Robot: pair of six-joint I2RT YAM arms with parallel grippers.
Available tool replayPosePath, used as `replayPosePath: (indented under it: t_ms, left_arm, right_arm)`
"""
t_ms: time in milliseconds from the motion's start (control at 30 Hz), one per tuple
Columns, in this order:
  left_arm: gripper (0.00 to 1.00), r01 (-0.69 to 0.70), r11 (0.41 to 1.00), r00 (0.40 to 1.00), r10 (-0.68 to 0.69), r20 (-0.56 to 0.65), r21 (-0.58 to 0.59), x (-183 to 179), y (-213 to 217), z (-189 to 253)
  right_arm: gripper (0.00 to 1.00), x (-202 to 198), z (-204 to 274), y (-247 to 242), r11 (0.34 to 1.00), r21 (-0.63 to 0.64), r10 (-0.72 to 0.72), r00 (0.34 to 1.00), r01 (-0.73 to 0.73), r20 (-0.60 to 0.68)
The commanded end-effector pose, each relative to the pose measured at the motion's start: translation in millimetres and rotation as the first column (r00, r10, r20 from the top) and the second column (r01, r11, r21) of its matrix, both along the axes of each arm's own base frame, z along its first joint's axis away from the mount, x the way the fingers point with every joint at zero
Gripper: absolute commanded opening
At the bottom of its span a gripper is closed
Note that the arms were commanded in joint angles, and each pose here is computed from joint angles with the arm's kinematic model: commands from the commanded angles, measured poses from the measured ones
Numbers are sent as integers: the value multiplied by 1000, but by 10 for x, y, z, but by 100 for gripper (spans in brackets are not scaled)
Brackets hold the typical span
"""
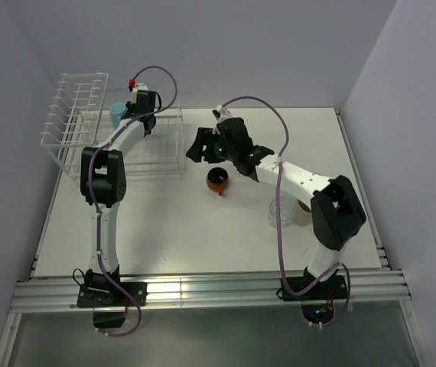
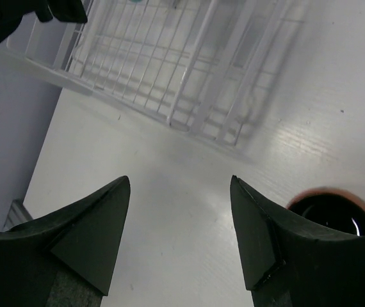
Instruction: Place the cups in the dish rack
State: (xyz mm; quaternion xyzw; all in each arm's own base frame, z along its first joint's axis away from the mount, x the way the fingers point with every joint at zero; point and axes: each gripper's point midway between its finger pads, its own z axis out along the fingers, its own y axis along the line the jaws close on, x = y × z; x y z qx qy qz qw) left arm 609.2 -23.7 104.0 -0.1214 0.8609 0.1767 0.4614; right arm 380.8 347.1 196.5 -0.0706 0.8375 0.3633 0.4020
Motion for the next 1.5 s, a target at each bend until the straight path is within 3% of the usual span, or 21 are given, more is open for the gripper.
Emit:
replayPosePath:
  t_ms: [0,700,967,1467]
  left_arm:
    - [30,-29,1000,999,29,28,6,69,110,54]
    - [30,-32,999,999,32,23,-14,67,184,25]
    - [30,-32,999,999,32,10,-14,64,181,-51]
    - [30,-48,999,999,48,-1,-9,63,257,-115]
  right_arm:
    - [71,265,303,173,999,29,-48,993,45,104]
    - [69,740,-143,664,984,-94,-141,986,149,90]
    - [59,808,-279,686,979,-125,-154,985,162,72]
    - [23,833,-351,689,976,-141,-158,985,167,67]
